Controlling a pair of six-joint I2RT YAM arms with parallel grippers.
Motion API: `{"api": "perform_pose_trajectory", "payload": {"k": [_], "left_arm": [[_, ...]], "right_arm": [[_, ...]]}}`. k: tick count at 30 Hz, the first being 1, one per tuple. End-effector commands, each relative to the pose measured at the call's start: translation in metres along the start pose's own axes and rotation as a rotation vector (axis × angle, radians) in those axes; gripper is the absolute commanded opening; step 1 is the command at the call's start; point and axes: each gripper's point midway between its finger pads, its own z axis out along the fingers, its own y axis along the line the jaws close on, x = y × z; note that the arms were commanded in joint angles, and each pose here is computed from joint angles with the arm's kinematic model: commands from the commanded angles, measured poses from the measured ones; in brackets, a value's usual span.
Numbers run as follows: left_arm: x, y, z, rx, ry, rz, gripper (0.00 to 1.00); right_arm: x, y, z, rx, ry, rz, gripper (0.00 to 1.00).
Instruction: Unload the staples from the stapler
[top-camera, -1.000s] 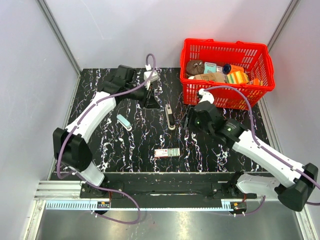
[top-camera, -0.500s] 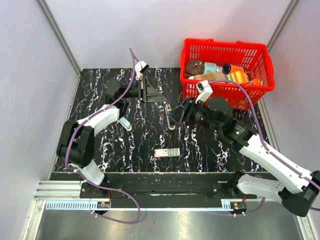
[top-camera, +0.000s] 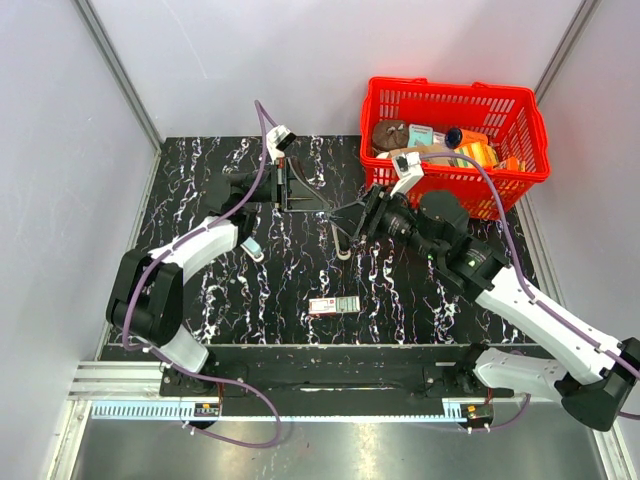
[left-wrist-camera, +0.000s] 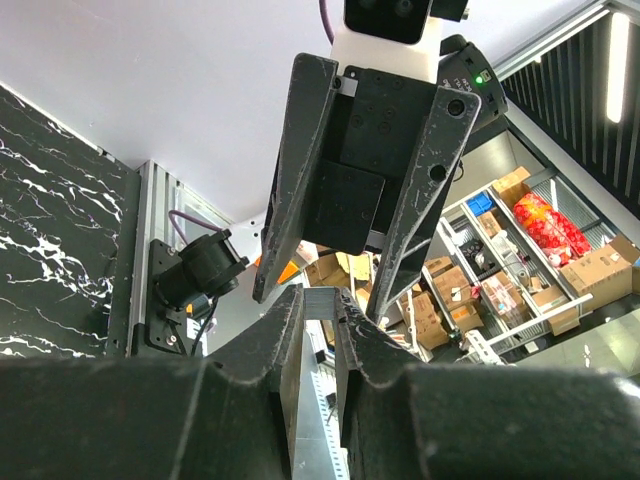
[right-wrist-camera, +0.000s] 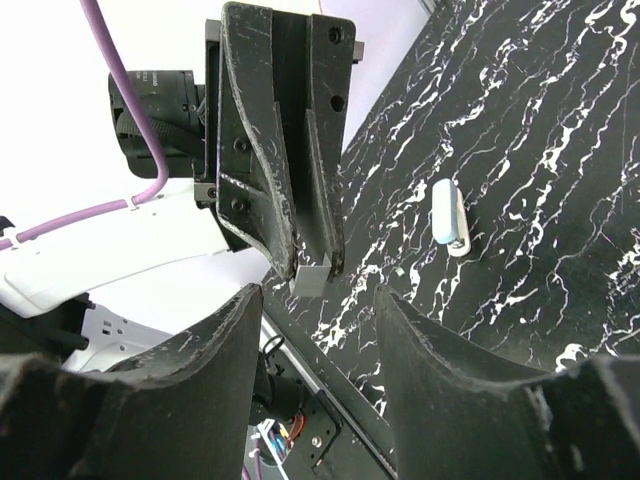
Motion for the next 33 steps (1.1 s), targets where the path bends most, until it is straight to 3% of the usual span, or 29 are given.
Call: {"api": "perform_pose_trajectory", "payload": {"k": [1,18,33], "left_arm": [[0.006,-0.042,-0.001,0.117,-0.016,0.318,0.18],[0.005,-0.042,-0.002,0.115,-0.020,0.312,0.18],[0.002,-0.044,-0.002,0.118,-0.025,0.311,0.18]], "right_arm": [[-0.026,0.028,0.001,-0.095,-0.066,-0.003,0.55],[-0.023,0.028,0.009,-0.120,-0.073,0.010,0.42],[-0.009,0.024,0.016,-0.135,-0.027,0.025,0.39]]}}
